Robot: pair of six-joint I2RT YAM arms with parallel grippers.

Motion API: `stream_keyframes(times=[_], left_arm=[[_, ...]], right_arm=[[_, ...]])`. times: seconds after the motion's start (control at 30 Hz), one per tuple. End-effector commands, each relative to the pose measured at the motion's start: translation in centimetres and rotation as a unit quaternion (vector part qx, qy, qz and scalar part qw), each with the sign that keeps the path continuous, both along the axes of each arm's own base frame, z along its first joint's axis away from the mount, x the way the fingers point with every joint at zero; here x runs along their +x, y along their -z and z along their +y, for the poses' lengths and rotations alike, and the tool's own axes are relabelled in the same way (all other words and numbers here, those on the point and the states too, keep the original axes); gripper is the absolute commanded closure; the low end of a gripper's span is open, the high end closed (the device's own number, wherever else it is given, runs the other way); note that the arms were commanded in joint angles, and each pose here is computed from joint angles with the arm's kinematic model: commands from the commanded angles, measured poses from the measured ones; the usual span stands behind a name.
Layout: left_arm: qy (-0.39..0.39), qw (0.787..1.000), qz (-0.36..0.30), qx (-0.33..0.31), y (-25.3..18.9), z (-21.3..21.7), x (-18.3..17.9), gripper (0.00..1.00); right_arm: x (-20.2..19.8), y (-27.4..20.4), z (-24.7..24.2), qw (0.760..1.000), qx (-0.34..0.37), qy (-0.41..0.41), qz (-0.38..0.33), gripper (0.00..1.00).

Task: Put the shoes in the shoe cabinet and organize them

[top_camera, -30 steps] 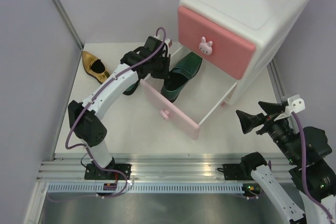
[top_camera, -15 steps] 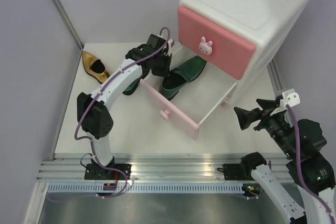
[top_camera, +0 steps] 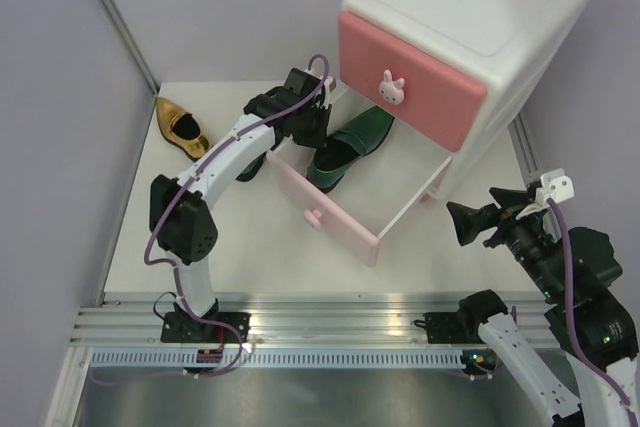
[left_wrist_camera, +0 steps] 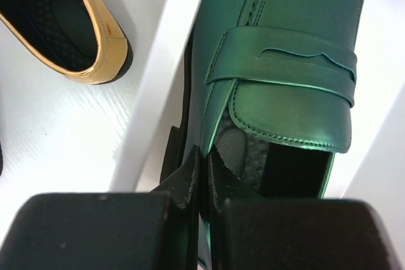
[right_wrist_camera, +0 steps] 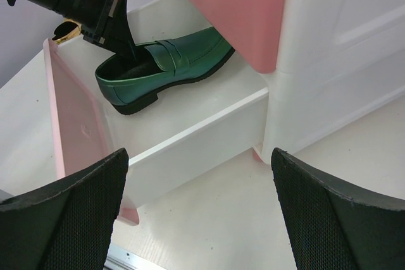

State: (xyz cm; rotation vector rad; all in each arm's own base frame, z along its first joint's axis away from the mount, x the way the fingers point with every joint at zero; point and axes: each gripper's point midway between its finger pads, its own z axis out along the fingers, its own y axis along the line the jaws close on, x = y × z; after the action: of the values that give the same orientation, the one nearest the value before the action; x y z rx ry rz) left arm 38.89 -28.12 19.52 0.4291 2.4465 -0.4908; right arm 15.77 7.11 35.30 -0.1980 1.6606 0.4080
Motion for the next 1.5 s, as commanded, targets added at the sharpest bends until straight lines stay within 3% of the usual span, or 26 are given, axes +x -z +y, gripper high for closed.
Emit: stream_keyframes(times=[0.0, 0.8, 1.2, 1.33, 1.47], left_arm=[[-0.026, 0.997, -0.06, -0.046, -3.4, -1.5, 1.8, 0.96], [-0.033, 0.998, -0.024, -0.051, -0.1, -3.0, 2.0, 0.85], [-0.037, 0.997, -0.044, -0.043, -1.1, -2.5, 2.2, 0.56], [-0.027, 0.995, -0.061, -0.07, -4.2, -2.4, 1.2, 0.38], [-0.013, 0.992, -0.072, -0.102, -7.3, -2.4, -0.3, 0.29]], right_arm=[[0.2, -0.6, -0.3, 1.0, 0.015, 0.012, -0.012, 0.02], [-0.5, -0.4, -0.6, 0.999, 0.026, 0.017, -0.011, 0.02], [-1.0, -0.7, -0.8, 0.999, 0.029, 0.019, -0.017, 0.02], [-1.0, -0.9, -0.9, 0.999, 0.028, 0.019, -0.02, 0.02], [-1.1, -1.2, -0.9, 0.999, 0.026, 0.019, -0.023, 0.02]])
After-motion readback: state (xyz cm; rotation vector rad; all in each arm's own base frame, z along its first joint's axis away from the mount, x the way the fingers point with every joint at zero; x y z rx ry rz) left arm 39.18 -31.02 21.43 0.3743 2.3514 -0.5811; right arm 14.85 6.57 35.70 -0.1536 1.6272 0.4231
